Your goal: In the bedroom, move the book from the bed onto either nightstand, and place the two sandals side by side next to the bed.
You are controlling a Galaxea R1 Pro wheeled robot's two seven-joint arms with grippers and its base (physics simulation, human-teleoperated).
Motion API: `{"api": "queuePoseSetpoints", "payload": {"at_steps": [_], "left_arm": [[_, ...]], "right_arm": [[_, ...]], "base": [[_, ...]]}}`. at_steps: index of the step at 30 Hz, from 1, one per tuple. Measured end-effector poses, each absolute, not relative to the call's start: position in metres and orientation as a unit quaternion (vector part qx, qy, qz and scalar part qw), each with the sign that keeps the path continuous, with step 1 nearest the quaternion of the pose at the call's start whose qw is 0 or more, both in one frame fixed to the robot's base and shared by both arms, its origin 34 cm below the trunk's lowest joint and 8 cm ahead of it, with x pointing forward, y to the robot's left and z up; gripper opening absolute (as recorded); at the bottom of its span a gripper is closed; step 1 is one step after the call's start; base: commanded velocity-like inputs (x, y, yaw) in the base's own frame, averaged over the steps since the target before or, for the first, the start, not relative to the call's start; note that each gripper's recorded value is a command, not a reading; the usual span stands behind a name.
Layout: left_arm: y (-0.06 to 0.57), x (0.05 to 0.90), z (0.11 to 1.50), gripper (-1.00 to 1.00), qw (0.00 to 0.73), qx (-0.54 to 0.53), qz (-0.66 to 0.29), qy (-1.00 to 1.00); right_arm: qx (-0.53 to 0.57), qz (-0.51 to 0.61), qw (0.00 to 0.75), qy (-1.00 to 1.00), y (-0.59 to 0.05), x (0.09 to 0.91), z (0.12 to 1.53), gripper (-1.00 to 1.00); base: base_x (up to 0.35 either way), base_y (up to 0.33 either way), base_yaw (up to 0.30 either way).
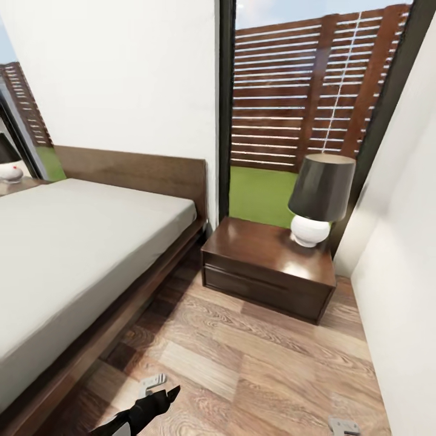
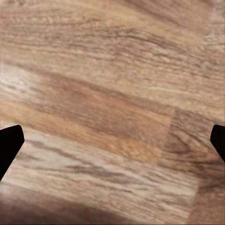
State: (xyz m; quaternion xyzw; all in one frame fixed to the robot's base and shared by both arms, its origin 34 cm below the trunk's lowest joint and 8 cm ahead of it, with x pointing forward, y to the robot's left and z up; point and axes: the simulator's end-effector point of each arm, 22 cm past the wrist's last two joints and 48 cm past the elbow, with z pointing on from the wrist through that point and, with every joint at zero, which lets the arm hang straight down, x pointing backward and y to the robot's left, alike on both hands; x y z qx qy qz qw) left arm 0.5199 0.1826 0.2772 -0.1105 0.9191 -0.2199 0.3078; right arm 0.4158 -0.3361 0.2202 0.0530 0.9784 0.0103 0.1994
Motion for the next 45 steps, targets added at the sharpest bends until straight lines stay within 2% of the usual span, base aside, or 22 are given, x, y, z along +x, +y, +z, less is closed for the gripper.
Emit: {"api": "queuePoseSetpoints", "payload": {"at_steps": [19,35,45], "left_arm": [[0.1825,0.5199,0.2770,1.00,0.308,-0.110,-0.220,0.919],[0.1814,0.5198,0.2773,1.00,0.308,-0.110,-0.221,0.919],[0.1814,0.5199,0.2771,1.00,0.307,-0.110,-0.221,0.919]], "right_arm": [[0.053,0.010,0.199,0.978,-0.3361,0.4158,0.2200,1.00],[0.054,0.010,0.199,0.978,-0.3362,0.4159,0.2202,1.00],[0.054,0.010,0.199,0.978,-0.3361,0.4157,0.2200,1.00]], "base": [[0.017,-0.002,0.289],[0.181,-0.160,0.289],[0.016,-0.015,0.289]]}}
